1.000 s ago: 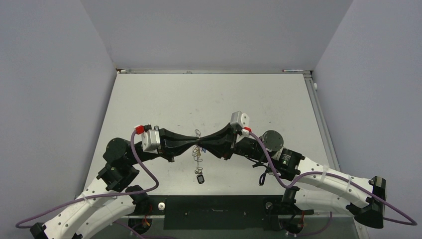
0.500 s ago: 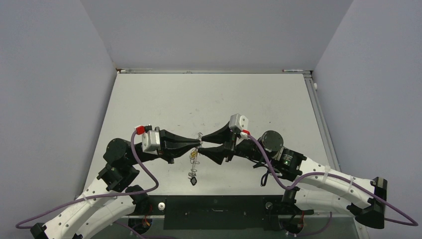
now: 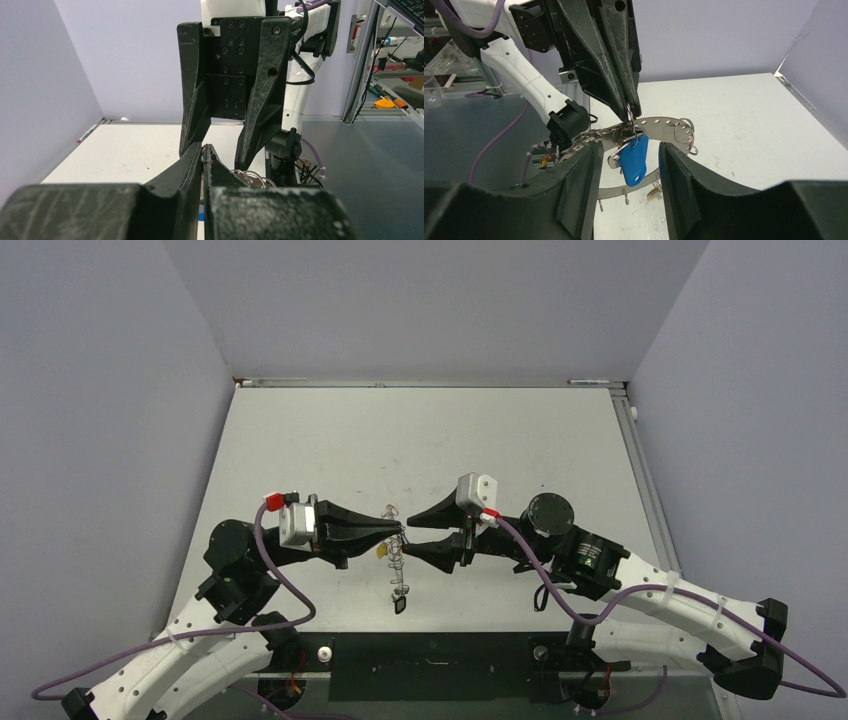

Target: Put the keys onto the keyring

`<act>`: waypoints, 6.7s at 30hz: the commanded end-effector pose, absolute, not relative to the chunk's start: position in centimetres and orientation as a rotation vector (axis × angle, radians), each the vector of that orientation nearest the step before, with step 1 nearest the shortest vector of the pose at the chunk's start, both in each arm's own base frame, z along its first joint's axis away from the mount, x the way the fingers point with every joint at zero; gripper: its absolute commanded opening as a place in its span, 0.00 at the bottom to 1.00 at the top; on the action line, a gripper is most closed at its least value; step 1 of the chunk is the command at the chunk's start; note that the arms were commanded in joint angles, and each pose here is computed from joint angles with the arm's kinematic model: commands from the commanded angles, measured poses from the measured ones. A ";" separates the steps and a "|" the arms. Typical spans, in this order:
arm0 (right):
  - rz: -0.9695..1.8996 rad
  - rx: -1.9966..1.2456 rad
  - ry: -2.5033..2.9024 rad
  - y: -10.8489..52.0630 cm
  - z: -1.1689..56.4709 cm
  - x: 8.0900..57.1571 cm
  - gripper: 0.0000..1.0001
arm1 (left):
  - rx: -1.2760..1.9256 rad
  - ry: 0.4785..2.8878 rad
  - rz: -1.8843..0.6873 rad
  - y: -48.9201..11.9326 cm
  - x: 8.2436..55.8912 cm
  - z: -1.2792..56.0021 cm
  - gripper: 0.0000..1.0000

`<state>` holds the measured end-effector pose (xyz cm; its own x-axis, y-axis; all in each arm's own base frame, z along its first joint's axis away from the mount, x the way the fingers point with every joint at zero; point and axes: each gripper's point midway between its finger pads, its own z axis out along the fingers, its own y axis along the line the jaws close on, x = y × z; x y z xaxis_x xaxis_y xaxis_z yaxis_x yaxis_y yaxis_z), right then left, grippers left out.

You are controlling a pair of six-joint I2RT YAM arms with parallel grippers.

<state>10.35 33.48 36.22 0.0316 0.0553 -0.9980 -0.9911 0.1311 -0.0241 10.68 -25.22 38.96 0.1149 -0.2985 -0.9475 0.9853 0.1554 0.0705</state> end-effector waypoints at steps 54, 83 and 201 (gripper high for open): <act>1.189 -1.140 0.941 34.5 40.8 9.4 0.05 | 0.891 0.858 -1.171 -24.3 9.7 41.6 0.00; 0.759 -0.561 1.704 27.9 26.7 19.0 0.25 | 0.796 1.361 -0.889 -22.0 14.9 32.5 0.46; 1.112 -0.555 1.699 30.8 29.4 10.9 0.05 | 1.197 1.279 -1.213 -26.7 9.7 30.6 0.43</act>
